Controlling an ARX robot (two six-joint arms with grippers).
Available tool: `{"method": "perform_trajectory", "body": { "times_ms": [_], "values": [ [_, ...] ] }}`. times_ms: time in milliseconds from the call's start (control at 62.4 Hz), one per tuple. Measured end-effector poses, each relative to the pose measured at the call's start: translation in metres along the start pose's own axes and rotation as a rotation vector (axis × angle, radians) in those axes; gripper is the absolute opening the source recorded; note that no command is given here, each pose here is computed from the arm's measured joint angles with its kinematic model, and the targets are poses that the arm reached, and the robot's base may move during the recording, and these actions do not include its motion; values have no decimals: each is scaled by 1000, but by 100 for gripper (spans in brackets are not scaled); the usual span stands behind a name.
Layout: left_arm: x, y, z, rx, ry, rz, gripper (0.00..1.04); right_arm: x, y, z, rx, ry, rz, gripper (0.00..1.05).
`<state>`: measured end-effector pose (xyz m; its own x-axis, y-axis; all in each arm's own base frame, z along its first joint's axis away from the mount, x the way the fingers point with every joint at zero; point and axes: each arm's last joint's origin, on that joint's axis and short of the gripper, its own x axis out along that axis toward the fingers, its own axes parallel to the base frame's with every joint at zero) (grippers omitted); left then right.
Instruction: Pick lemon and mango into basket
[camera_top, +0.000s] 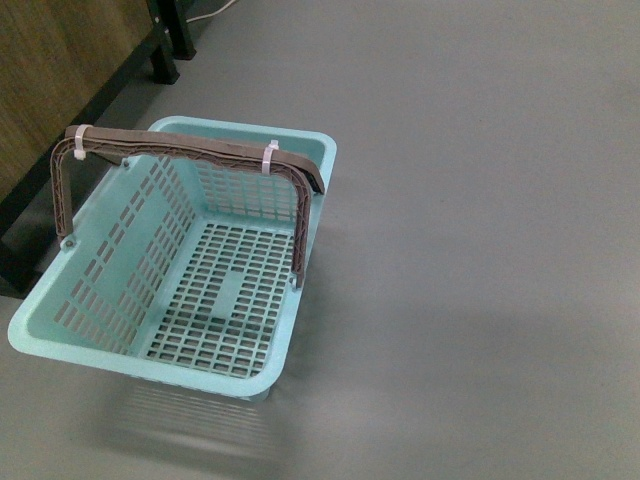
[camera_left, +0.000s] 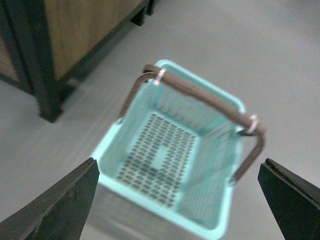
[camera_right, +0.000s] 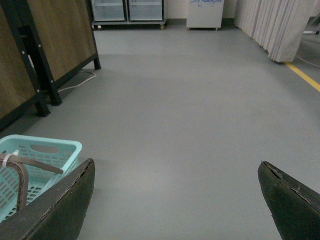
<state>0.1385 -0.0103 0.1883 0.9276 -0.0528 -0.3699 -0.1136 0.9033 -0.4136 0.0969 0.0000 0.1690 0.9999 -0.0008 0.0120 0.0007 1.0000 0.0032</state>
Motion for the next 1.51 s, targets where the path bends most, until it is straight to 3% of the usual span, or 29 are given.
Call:
{"method": "perform_trajectory", "body": {
  "times_ms": [160, 369, 625, 865, 1106, 1330, 1507],
  "values": [
    [57, -6, 24, -398, 49, -175, 98, 0, 0, 0, 0, 0, 0, 96],
    [154, 0, 15, -715, 51, -100, 98, 0, 0, 0, 0, 0, 0, 96],
    [246, -14, -25, -796, 198, 35, 98, 0, 0, 0, 0, 0, 0, 96],
    [298, -38, -28, -842, 224, 50, 98, 0, 0, 0, 0, 0, 0, 96],
    [334, -42, -41, -853, 274, 110, 98, 0, 0, 0, 0, 0, 0, 96],
    [340, -53, -49, -840, 312, 87, 50, 0, 0, 0, 0, 0, 0, 96],
    [340, -53, -51, -844, 319, 87, 22, 0, 0, 0, 0, 0, 0, 96]
  ]
}}
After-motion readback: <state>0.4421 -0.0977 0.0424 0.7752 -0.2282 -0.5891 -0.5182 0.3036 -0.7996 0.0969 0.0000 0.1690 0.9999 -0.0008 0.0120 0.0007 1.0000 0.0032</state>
